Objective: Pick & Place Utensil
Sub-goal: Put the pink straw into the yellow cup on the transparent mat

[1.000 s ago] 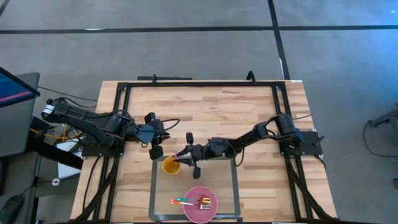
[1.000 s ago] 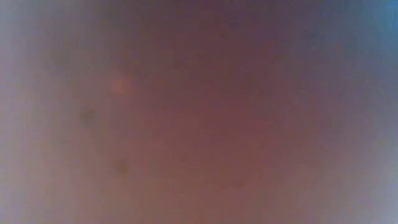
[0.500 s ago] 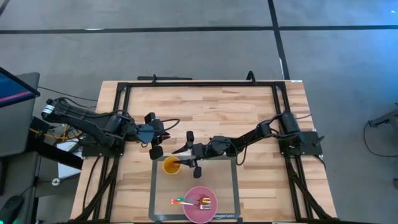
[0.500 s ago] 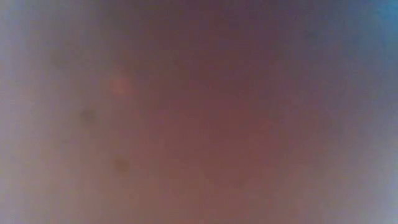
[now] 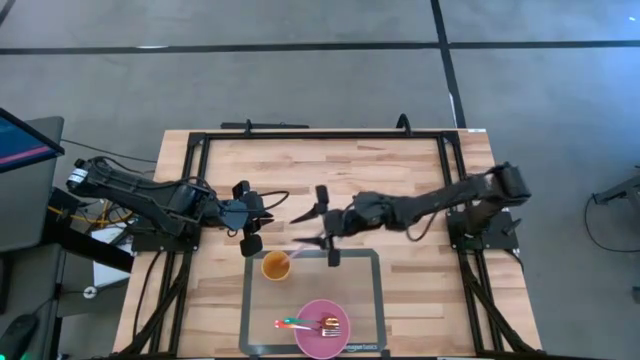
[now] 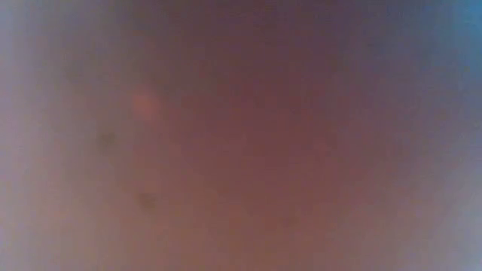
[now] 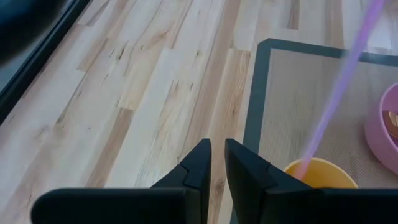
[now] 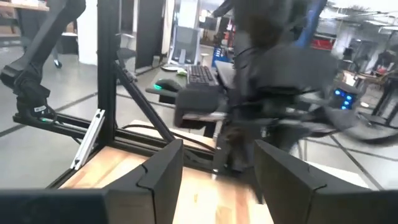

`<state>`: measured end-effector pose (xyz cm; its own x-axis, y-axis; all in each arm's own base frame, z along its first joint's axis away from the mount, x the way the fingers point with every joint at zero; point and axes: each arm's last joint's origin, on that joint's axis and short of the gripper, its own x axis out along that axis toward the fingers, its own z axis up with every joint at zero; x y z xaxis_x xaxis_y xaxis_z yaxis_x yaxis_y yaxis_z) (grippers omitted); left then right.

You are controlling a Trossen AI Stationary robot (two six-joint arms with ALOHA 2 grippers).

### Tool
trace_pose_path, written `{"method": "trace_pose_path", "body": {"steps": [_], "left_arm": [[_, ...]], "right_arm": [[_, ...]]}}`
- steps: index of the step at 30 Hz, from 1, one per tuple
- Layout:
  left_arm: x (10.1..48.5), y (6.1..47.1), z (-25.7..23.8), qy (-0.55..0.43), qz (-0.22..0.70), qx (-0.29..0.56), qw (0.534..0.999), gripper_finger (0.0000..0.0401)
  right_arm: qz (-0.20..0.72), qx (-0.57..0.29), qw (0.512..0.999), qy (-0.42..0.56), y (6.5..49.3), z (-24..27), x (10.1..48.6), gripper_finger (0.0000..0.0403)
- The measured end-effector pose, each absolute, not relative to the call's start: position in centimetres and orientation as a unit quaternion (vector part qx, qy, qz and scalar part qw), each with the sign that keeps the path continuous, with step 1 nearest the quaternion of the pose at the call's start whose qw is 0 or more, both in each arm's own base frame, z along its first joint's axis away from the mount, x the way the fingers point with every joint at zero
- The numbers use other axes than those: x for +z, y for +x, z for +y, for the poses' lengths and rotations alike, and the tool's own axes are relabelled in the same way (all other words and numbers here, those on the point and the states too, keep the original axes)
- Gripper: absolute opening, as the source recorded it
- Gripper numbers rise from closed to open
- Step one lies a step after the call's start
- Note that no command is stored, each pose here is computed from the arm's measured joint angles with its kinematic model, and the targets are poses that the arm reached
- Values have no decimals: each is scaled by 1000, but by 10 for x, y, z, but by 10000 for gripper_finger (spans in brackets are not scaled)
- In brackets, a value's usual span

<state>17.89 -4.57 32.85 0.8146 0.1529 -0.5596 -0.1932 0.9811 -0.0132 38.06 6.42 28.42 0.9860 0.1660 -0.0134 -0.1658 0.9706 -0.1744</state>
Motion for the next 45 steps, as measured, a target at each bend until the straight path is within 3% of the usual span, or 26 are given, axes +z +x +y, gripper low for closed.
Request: {"method": "trace_pose_path", "body": {"steps": [9, 17, 21, 26, 32, 39, 42, 45], "left_arm": [[336, 172, -42, -3, 264, 110, 958, 48], [355, 141, -31, -22, 200, 117, 973, 48], [364, 127, -24, -19, 160, 145, 976, 48], [365, 123, -23, -28, 151, 146, 977, 48], [344, 153, -33, -52, 119, 145, 981, 48], [324, 214, -45, -45, 59, 146, 986, 48], [312, 238, -43, 3, 74, 116, 991, 48], [298, 261, -37, -23, 79, 64, 995, 48]], "right_arm": [[38, 67, 992, -99, 326, 41, 341, 167], [45, 61, 992, -99, 273, 31, 377, 144], [30, 59, 993, -94, 272, 31, 381, 125], [87, 69, 989, -94, 281, 35, 363, 102], [87, 49, 992, -74, 278, 35, 366, 95], [101, 7, 992, -72, 230, 22, 387, 95], [122, 2, 992, -44, 216, 19, 379, 95], [151, -3, 988, -11, 209, 18, 354, 95]]}}
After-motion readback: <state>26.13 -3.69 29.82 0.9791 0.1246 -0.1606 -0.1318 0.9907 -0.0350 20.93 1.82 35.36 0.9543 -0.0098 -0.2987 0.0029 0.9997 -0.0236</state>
